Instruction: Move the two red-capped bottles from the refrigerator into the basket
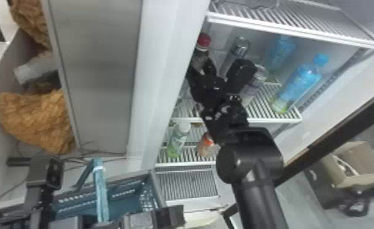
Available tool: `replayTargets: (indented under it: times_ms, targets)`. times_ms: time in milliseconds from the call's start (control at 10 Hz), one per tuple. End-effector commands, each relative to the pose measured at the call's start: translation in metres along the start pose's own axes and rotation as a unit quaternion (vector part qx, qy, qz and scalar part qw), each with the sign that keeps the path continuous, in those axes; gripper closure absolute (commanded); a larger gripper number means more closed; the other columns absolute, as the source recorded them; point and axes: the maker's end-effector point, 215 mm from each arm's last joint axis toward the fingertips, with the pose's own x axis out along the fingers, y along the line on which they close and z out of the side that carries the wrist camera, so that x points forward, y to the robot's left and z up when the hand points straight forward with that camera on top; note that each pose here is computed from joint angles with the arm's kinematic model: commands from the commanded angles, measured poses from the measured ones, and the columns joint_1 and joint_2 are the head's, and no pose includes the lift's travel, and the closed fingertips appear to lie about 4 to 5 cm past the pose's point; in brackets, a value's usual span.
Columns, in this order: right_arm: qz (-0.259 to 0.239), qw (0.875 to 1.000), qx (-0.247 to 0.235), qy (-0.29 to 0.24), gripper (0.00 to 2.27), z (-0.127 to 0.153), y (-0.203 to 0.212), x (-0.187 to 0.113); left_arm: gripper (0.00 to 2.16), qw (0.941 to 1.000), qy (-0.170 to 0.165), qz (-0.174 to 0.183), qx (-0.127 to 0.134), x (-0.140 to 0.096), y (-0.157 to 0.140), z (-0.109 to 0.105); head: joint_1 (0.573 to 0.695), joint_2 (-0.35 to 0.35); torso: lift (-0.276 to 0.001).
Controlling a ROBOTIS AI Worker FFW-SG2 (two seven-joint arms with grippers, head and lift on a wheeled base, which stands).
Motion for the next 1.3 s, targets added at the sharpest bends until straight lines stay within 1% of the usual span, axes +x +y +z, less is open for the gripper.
replayTargets:
  times_ms: [0,200,600,800,1100,1200]
  targets:
    - [0.007,1.000,0.011,-0.005,1.28,0.004,0.007,-0.013,1.21,1.0000,0.000,0.000,0.000,0.000,0.000,0.000,0.695,-0.321,0.000]
    - [0.016,1.000,0.019,-0.018,1.28,0.017,0.016,-0.032,1.21,1.0000,-0.001,0.000,0.000,0.000,0.000,0.000,0.695,-0.323,0.000]
    - [0.033,0.999,0.029,0.001,1.28,0.017,0.034,-0.075,1.21,1.0000,-0.002,0.000,-0.002,-0.001,0.001,-0.001,0.695,-0.328,0.000]
    - [0.040,0.999,0.026,0.001,1.28,0.026,0.039,-0.098,1.21,1.0000,-0.002,0.000,-0.002,-0.001,0.000,-0.001,0.695,-0.334,0.000]
    - [0.053,0.998,0.037,0.020,1.28,0.032,0.048,-0.141,1.21,1.0000,-0.001,-0.006,-0.003,0.000,-0.003,-0.001,0.695,-0.350,0.000]
    - [0.060,0.997,0.039,0.028,1.28,0.034,0.051,-0.155,1.21,0.9999,-0.008,-0.010,-0.003,-0.002,-0.005,0.001,0.695,-0.350,0.000]
